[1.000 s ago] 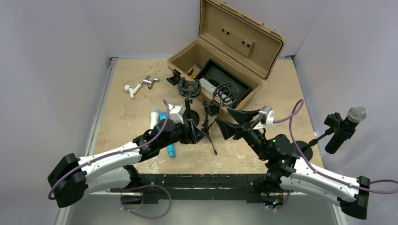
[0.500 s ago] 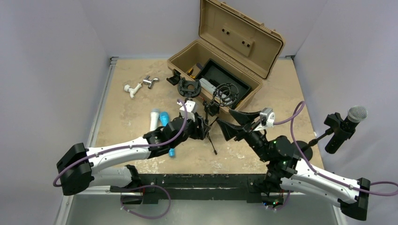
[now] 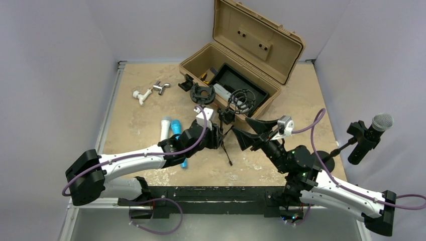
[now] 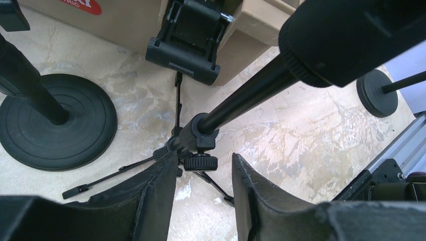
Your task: Remove the microphone from the stand
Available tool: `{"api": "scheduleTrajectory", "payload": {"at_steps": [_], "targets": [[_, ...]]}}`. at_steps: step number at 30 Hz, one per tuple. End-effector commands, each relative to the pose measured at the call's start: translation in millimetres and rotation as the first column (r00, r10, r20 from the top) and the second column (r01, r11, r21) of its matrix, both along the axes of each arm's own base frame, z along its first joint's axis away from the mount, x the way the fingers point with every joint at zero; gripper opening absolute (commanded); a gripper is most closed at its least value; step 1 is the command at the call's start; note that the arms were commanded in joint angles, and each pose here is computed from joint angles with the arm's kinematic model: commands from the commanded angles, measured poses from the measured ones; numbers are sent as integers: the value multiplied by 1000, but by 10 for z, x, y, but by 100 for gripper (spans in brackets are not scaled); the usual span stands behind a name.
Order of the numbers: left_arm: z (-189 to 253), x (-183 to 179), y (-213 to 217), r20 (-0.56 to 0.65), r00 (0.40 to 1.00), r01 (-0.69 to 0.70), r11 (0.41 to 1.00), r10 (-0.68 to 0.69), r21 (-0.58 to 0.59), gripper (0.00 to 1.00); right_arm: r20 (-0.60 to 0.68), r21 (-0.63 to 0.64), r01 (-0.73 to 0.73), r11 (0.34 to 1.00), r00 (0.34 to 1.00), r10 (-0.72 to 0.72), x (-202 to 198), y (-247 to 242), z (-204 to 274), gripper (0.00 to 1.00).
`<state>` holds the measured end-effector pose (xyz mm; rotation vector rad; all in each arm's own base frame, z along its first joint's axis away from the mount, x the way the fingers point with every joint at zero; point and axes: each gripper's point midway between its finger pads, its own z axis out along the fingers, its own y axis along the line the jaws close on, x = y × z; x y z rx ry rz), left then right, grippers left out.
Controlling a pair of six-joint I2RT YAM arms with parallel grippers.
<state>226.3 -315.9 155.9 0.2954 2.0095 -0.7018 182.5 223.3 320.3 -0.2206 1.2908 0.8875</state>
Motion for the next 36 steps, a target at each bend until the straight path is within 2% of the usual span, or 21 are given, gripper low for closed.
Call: {"api": "scheduleTrajectory", "payload": {"at_steps": [1,4,7,8,9,17,26,33,36], "targets": [[242,32,-127,32,999,20,999,-18,-51,40,8,8,14,1000,1000,-14,17,-20,31,69],[255,14,-137,16,1000,21,998,-20,-59,29,8,7,12,1000,1000,-12,16,-17,28,69],[285,-21,-151,-12,1000,26,997,-27,-74,7,8,6,10,1000,1000,-10,11,-16,27,69],[294,-30,-147,-25,999,21,996,-23,-83,1,7,6,10,1000,1000,-10,12,-17,26,69],[304,-42,-145,-37,999,16,995,-20,-94,0,9,8,11,1000,1000,-11,10,-19,33,69],[291,-78,-59,-169,986,-26,978,-10,-207,0,5,0,8,1000,1000,-8,22,12,4,69],[387,-88,-67,-295,953,-67,908,-65,-414,0,0,-5,2,1000,1000,-2,29,46,-21,69],[132,-57,-38,-278,960,-56,956,-28,-287,0,-3,-3,-4,1000,1000,4,29,65,-12,70],[12,-81,-41,-311,950,-68,956,-25,-286,0,-9,-3,-3,1000,1000,3,33,68,-15,69]]}}
